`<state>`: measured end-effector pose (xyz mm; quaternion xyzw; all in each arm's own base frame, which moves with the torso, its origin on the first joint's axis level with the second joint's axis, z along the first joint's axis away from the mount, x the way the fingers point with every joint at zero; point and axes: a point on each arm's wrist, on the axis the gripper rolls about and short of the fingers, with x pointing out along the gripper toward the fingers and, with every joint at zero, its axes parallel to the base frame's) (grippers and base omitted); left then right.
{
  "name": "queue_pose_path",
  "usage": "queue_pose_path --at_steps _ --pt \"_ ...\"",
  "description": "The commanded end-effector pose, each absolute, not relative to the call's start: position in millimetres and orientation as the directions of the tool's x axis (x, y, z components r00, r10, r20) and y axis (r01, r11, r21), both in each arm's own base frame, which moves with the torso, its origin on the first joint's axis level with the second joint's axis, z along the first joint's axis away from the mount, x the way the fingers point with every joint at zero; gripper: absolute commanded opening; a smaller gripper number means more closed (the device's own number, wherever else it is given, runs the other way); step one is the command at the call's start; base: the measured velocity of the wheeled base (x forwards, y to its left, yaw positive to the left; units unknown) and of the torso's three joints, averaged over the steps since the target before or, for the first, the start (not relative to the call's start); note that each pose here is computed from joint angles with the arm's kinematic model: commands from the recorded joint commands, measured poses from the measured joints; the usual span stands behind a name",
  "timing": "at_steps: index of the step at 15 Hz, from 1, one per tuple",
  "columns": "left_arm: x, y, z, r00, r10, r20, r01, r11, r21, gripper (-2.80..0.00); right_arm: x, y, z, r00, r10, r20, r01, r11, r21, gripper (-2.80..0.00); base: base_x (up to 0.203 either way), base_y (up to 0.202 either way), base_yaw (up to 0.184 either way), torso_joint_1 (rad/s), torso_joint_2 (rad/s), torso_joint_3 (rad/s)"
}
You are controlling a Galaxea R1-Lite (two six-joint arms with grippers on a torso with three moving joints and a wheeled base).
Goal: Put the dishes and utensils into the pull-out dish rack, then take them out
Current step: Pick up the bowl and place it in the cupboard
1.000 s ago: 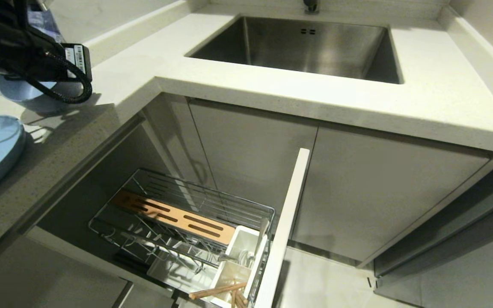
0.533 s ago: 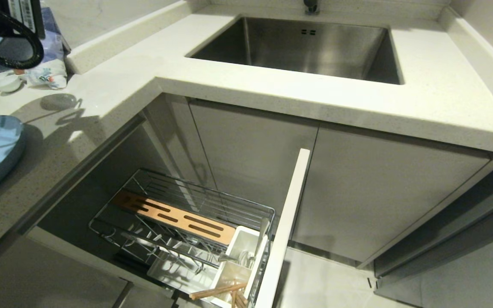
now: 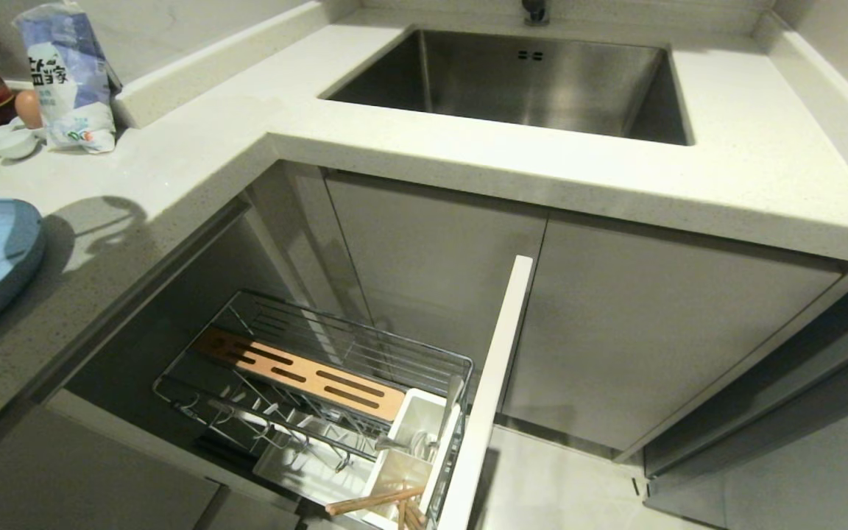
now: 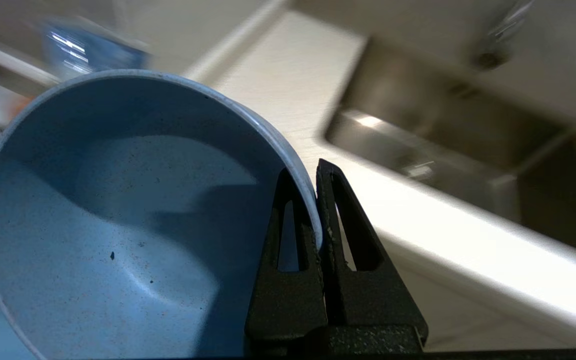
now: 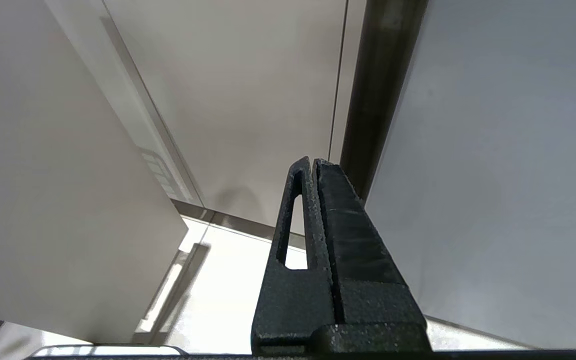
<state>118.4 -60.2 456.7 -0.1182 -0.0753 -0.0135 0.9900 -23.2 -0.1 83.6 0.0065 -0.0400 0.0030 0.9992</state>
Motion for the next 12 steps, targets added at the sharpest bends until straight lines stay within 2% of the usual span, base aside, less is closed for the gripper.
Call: queue_pose_path --at_steps 1,4,8,12 --pt "118 -68 446 0.982 -0.069 0.178 0.137 0.903 -0.407 -2.80 -21 0 76 0.998 0.006 0.055 -0.007 1.000 0.020 -2.80 0.000 0.000 0.000 0.000 0.00 0.000" --pt "131 -92 421 0.976 -0.146 0.161 0.214 0.780 -0.588 -2.80 -21 0 76 0.998 0.006 0.055 -0.007 1.000 0.020 -2.80 0.000 0.000 0.000 0.000 0.00 0.000" --pt "146 -109 386 0.983 -0.173 0.053 0.146 0.586 -0.797 -2.80 -21 0 76 0.998 0.006 0.055 -0.007 1.000 0.021 -2.80 0.000 0.000 0.000 0.000 0.00 0.000" --pt "166 -128 334 0.983 -0.180 -0.042 0.066 0.555 -0.829 -2.80 -21 0 76 0.998 0.006 0.055 -0.007 1.000 0.020 -2.80 0.000 0.000 0.000 0.000 0.00 0.000"
